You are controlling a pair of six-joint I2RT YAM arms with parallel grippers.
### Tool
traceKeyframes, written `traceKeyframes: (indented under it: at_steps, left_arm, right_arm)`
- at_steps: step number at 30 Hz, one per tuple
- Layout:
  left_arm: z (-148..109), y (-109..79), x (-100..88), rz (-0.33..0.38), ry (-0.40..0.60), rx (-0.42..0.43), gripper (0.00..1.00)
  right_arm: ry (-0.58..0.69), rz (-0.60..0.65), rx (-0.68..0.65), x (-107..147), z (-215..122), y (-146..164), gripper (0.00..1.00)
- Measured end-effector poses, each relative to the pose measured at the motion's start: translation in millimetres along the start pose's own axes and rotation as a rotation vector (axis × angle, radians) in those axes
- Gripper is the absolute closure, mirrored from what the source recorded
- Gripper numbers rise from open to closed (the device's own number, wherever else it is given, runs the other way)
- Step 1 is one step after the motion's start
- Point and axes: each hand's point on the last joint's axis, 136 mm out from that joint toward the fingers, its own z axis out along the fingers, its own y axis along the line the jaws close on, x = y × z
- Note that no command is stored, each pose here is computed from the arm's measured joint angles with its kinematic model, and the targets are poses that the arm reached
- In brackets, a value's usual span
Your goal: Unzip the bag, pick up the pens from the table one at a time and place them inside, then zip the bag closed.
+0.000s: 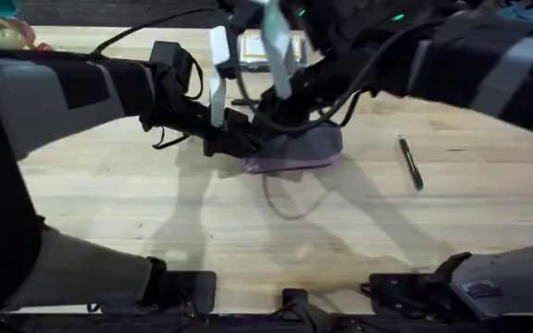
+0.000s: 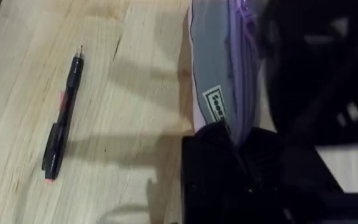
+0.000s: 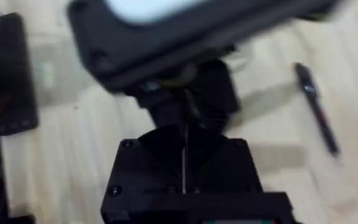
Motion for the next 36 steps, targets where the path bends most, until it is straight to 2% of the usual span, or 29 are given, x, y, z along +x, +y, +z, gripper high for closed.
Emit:
traceKeyframes:
  at_steps: [7,13,14,15,20,21,31,36]
  left_arm:
    - [0.0,0.0,0.0,0.000,0.000,0.000,0.959]
    - [0.0,0.0,0.0,0.000,0.000,0.000,0.958]
    - [0.0,0.0,0.0,0.000,0.000,0.000,0.958]
    - [0.0,0.0,0.0,0.000,0.000,0.000,0.958]
    - [0.0,0.0,0.1,0.000,0.000,0.000,0.958]
    - [0.0,0.0,0.0,0.000,0.000,0.000,0.958]
    - [0.0,0.0,0.0,0.000,0.000,0.000,0.958]
    - [0.0,0.0,0.0,0.000,0.000,0.000,0.958]
  right_arm:
    - [0.000,0.006,-0.072,-2.1,8.4,19.0,0.972]
    - [0.027,0.050,-0.033,5.9,-18.9,15.0,0.970]
    - [0.030,0.056,-0.011,5.8,-26.4,13.0,0.919]
    - [0.033,0.056,0.012,5.7,-33.1,11.0,0.796]
    - [0.030,0.026,0.134,-0.1,-71.3,9.8,0.075]
    - [0.029,0.019,0.153,-0.7,-78.1,10.8,0.025]
    - [0.007,-0.004,0.228,-0.9,-123.4,29.3,0.005]
    - [-0.021,0.069,0.238,-4.1,-128.9,30.9,0.003]
